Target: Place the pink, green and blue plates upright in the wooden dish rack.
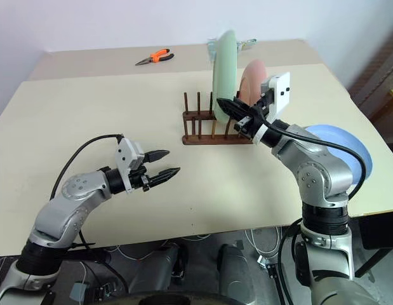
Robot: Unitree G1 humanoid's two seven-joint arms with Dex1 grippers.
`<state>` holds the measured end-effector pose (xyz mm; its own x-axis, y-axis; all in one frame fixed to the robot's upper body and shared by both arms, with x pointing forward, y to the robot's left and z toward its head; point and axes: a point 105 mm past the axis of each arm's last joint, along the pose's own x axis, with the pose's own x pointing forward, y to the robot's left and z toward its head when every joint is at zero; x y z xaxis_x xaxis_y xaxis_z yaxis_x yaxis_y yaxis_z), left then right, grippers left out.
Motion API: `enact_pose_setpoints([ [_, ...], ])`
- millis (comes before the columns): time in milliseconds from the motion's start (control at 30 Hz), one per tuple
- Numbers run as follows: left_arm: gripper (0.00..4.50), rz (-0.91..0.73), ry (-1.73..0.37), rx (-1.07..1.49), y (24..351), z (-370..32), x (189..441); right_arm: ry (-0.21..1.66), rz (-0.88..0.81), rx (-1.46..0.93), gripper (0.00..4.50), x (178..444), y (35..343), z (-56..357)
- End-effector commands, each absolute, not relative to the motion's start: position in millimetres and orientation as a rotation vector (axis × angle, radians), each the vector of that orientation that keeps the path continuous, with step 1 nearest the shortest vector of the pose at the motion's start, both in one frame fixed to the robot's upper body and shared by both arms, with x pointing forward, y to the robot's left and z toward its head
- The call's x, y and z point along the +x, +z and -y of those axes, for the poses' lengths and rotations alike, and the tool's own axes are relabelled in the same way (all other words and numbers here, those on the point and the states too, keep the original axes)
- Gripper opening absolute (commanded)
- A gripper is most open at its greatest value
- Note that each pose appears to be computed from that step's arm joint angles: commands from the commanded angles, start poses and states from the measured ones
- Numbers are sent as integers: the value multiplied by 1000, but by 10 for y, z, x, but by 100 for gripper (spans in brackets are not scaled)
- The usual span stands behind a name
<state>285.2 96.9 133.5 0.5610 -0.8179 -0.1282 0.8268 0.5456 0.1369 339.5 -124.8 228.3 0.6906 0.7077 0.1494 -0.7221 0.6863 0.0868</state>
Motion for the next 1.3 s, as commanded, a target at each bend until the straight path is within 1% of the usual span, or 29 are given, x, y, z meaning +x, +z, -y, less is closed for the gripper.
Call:
enact_pose_setpoints([
  [33, 307, -16, -993, 207, 1406, -909, 2805, 796, 149, 112, 0, 3421, 2407, 1266],
  [100, 307, -16, -990, 204, 1404, -910, 2808, 799, 133, 104, 0, 3430, 2378, 1264],
  [167, 311, -17, -988, 206, 1397, -909, 2810, 799, 121, 79, 70, 3435, 2345, 1260],
  [200, 311, -18, -988, 205, 1395, -909, 2810, 800, 119, 65, 94, 3433, 2335, 1258],
  [233, 311, -19, -989, 205, 1393, -909, 2810, 799, 119, 54, 138, 3432, 2332, 1256],
  [333, 311, -20, -989, 206, 1388, -909, 2812, 782, 132, 15, 295, 3434, 2347, 1264],
  [400, 311, -21, -987, 206, 1386, -911, 2817, 773, 138, -2, 391, 3436, 2359, 1272],
  [500, 311, -22, -986, 210, 1379, -913, 2828, 758, 146, -45, 391, 3422, 2382, 1296],
  [600, 311, -18, -979, 204, 1392, -929, 2845, 760, 154, -153, 391, 3306, 2423, 1333],
  [667, 311, -16, -974, 200, 1400, -941, 2855, 762, 152, -250, 391, 3187, 2439, 1389],
  [767, 311, -16, -974, 199, 1399, -949, 2856, 767, 152, -325, 391, 3038, 2486, 1481],
  [867, 311, -19, -976, 200, 1392, -963, 2865, 788, 124, -350, 391, 2807, 2554, 1667],
  [900, 311, -21, -979, 200, 1389, -965, 2870, 781, 89, -348, 391, 2746, 2524, 1760],
  [967, 311, -23, -989, 201, 1386, -959, 2875, 761, 3, -360, 391, 2660, 2402, 1914],
  [1033, 311, -23, -1010, 205, 1382, -932, 2874, 698, -124, -427, 391, 2640, 2133, 2103],
  [1100, 311, -19, -1038, 206, 1387, -890, 2873, 543, -266, -513, 391, 2727, 1776, 2416],
  [1167, 311, -13, -1056, 207, 1400, -858, 2876, 407, -378, -558, 391, 2785, 1489, 2697],
  [1300, 311, -9, -1064, 212, 1410, -836, 2900, 209, -514, -583, 391, 2844, 1129, 3098],
])
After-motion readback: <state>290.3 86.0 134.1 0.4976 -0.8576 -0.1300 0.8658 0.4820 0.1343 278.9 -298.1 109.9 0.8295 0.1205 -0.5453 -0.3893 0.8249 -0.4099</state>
